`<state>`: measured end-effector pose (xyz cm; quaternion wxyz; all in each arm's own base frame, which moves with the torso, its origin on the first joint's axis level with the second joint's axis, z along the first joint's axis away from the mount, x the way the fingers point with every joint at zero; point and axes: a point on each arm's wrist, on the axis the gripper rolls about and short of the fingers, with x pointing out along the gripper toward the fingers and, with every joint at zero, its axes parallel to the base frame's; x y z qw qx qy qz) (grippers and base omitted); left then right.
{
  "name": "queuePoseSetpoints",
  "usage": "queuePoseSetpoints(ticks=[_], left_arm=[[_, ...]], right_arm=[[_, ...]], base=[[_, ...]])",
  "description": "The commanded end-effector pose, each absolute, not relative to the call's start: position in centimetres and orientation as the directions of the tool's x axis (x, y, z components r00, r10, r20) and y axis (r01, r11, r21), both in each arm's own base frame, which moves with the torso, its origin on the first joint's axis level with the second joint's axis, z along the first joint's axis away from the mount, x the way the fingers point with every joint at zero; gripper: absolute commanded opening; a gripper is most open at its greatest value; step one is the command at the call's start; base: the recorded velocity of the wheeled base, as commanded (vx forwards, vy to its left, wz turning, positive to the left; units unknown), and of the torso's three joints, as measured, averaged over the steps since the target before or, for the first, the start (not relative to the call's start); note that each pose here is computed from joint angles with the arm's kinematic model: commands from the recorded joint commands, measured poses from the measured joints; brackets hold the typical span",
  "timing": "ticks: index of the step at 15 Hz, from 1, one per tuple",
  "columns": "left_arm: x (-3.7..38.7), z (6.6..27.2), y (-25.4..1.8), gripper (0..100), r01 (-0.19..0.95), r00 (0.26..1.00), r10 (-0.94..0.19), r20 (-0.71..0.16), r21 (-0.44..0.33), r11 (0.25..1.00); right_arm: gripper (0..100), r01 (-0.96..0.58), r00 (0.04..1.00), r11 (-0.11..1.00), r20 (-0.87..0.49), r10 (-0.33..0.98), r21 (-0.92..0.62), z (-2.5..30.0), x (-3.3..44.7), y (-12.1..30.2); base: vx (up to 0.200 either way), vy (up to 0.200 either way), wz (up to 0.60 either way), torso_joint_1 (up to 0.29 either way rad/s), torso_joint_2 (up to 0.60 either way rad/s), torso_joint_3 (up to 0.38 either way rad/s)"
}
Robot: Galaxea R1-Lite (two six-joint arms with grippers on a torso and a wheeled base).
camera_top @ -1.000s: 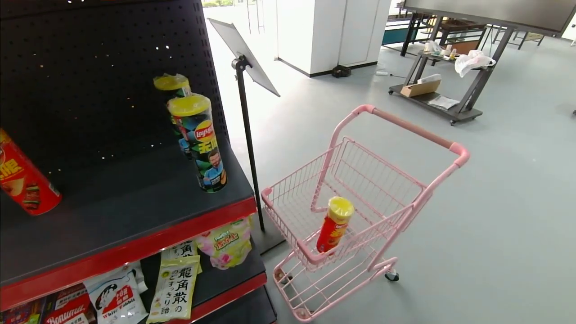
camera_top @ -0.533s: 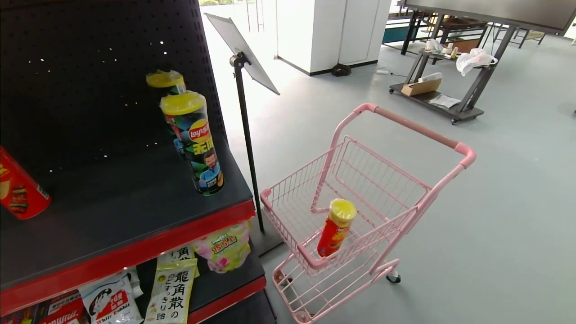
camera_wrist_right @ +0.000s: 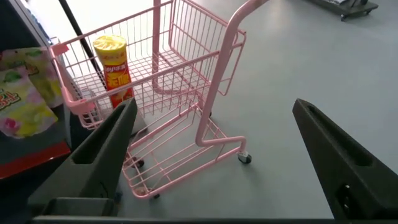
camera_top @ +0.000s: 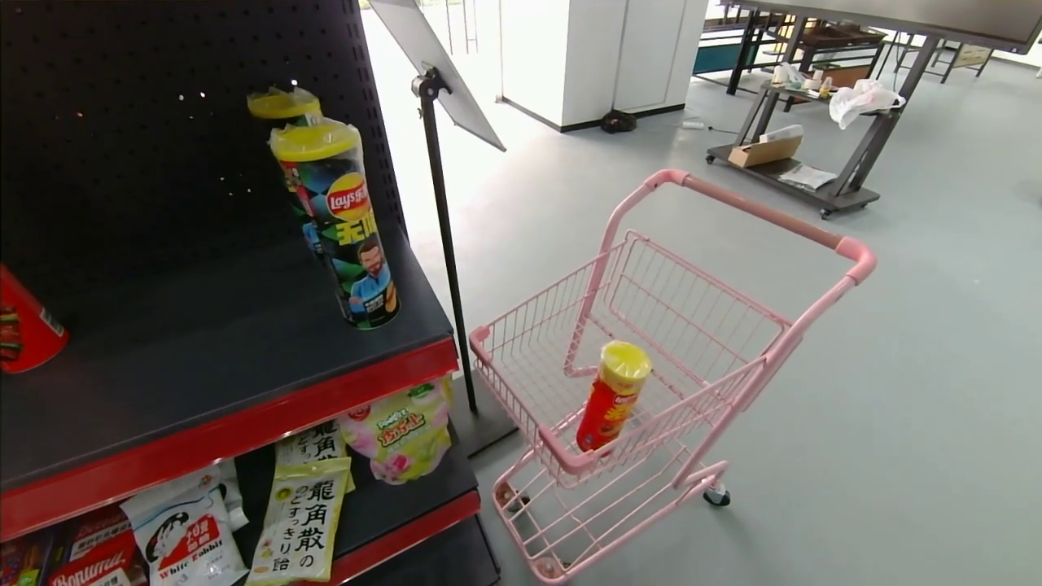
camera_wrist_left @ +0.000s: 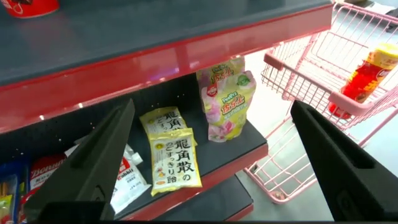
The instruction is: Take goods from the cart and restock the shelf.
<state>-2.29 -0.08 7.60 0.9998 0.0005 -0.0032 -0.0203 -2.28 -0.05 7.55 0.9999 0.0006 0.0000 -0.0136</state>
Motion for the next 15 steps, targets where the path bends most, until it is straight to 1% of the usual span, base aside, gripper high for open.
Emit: queuePoseSetpoints(ticks=[1,5,11,14,15], left_arm=[[-2.28,7.61,-0.08,100,0.040,0.999,-0.040,0.006,0.002,0.999],[-2.28,7.61,-0.08,100,0.040,0.999,-0.040,0.006,0.000,0.999],[-2.28,7.61,-0.08,100,0.040,0.999,-0.040,0.006,0.002,0.999],[-2.28,7.61,-0.08,100,0.040,0.999,-0.040,0.006,0.002,0.999],[-2.28,7.61,-0.08,100,0.040,0.999,-0.040,0.006,0.002,0.999]], right_arm=[[100,0.026,1.000,1.000,0.000,-0.026,0.003,7.55,-2.28,-0.05],[100,0.028,1.000,1.000,0.000,-0.028,0.003,7.55,-2.28,-0.06],[100,0.026,1.000,1.000,0.000,-0.026,0.005,7.55,-2.28,-0.05],[100,0.025,1.000,1.000,0.000,-0.025,-0.003,7.55,-2.28,-0.05],[100,0.025,1.000,1.000,0.000,-0.025,-0.005,7.55,-2.28,-0.05]], base=[[0.000,0.000,0.00,-0.154,0.38,0.237],[0.000,0.000,0.00,-0.165,0.45,0.278],[0.000,0.000,0.00,-0.171,0.54,0.370],[0.000,0.000,0.00,-0.126,0.49,0.347],[0.000,0.000,0.00,-0.056,0.23,0.173]])
